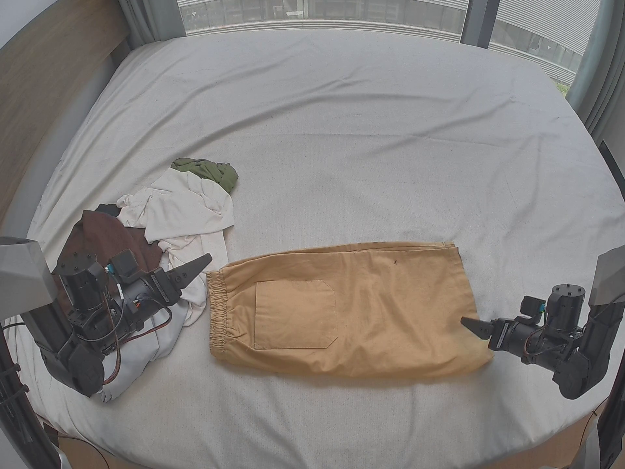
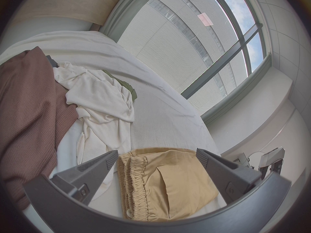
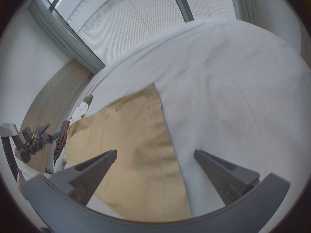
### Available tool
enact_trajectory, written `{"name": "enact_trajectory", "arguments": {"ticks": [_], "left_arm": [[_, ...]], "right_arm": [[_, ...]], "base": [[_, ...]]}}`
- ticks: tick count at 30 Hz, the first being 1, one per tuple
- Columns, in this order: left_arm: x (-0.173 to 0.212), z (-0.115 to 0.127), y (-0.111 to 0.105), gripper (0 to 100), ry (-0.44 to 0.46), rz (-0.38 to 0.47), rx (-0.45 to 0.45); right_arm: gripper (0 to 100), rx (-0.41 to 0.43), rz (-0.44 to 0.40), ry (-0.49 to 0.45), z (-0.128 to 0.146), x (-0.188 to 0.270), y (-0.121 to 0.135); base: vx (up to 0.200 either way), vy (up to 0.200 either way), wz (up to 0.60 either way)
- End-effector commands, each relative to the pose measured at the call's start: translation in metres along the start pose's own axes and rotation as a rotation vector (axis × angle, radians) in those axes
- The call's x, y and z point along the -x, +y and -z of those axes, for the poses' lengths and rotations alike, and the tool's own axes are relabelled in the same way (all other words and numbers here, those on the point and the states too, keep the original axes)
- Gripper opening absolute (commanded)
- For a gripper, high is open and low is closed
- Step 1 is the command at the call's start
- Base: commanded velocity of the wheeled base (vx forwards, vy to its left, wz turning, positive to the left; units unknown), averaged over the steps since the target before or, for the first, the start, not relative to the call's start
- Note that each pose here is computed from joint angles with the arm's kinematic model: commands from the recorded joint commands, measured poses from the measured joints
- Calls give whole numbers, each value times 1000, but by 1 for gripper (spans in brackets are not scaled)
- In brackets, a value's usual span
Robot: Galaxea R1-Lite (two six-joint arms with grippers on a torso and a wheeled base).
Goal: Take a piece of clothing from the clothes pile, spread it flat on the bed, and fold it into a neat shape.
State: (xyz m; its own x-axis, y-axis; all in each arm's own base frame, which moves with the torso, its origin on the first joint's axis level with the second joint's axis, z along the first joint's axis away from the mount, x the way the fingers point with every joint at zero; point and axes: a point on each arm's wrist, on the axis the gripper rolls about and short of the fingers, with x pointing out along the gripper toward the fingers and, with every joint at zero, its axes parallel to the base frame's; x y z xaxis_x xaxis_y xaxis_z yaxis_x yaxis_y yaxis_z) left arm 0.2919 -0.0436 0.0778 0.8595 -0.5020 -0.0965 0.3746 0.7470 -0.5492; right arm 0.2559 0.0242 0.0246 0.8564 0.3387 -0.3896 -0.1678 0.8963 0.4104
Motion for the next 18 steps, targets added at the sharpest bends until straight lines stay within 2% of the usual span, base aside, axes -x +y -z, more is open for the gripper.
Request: {"name": "enact_trajectory", "arguments": {"ticks": [1, 6, 12, 15, 16, 18], "left_arm": [[2, 4, 0, 100, 18, -4, 6], [9, 14, 4, 100, 64, -19, 28], [9, 28, 12, 100, 119, -48, 52], [9, 29, 12, 100, 124, -53, 54], [10, 39, 16, 100, 162, -69, 51], [10, 45, 19, 100, 187, -76, 46]], "right_arm": [[100, 15, -28, -69, -14, -5, 2], [100, 58, -139, -131, -29, -19, 27], [100, 99, -285, -151, -32, -35, 64], [100, 104, -301, -152, -33, -36, 67], [100, 123, -367, -166, -37, -43, 80], [100, 127, -383, -180, -40, -46, 83]], "base": [[0, 0, 0], [0, 0, 0], [0, 0, 0], [0, 0, 0], [0, 0, 0], [0, 0, 0]]}}
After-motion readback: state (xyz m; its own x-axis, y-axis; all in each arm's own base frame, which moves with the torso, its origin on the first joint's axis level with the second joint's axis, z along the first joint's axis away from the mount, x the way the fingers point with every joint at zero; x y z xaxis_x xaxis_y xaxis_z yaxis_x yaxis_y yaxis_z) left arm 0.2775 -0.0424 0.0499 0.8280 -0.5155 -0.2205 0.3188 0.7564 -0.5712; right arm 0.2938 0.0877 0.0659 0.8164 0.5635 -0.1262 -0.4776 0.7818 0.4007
